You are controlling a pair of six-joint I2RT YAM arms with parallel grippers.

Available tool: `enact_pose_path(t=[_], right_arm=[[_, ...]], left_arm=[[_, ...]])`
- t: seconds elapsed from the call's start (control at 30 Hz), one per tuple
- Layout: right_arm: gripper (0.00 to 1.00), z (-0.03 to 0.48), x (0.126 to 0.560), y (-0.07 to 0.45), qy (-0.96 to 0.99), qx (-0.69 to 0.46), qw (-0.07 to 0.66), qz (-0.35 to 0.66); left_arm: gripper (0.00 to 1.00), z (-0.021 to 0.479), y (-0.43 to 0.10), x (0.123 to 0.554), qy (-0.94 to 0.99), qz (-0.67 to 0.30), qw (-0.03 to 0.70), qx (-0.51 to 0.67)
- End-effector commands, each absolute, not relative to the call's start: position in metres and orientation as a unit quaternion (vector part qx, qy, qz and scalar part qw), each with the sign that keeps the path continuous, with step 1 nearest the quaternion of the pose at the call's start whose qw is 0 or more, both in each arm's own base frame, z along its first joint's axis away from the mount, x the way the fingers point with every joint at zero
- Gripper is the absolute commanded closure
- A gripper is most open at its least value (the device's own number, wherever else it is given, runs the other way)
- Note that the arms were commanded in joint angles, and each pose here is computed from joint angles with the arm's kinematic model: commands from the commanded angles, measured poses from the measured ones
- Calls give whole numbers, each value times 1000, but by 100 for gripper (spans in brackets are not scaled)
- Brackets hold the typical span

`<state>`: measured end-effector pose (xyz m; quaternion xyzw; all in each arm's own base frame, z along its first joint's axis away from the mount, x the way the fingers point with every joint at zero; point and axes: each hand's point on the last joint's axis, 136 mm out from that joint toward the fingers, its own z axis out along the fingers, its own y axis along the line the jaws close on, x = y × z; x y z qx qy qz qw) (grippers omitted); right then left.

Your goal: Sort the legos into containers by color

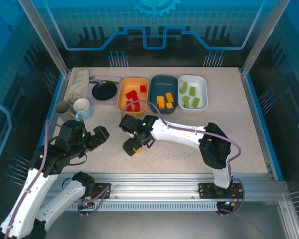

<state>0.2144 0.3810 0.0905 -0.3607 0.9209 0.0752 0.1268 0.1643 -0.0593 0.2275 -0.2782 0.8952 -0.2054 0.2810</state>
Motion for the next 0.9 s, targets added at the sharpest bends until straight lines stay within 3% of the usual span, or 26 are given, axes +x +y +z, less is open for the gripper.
enact_pose_path(t=[0.0,0.27,0.5,0.63,0.87], right_arm=[[4,60,205,374,926,-363,90,56],[8,38,213,387,928,-360,79,48],[27,21,222,390,939,-337,68,33],[42,17,226,392,939,-337,65,28],[63,46,238,389,941,-322,95,32]], left_arm=[[1,212,-49,149,901,-182,259,-298],[2,214,-54,149,900,-197,256,-294],[3,214,-58,148,900,-207,252,-289],[3,212,-60,149,900,-212,250,-288],[3,220,-81,161,898,-257,254,-253]])
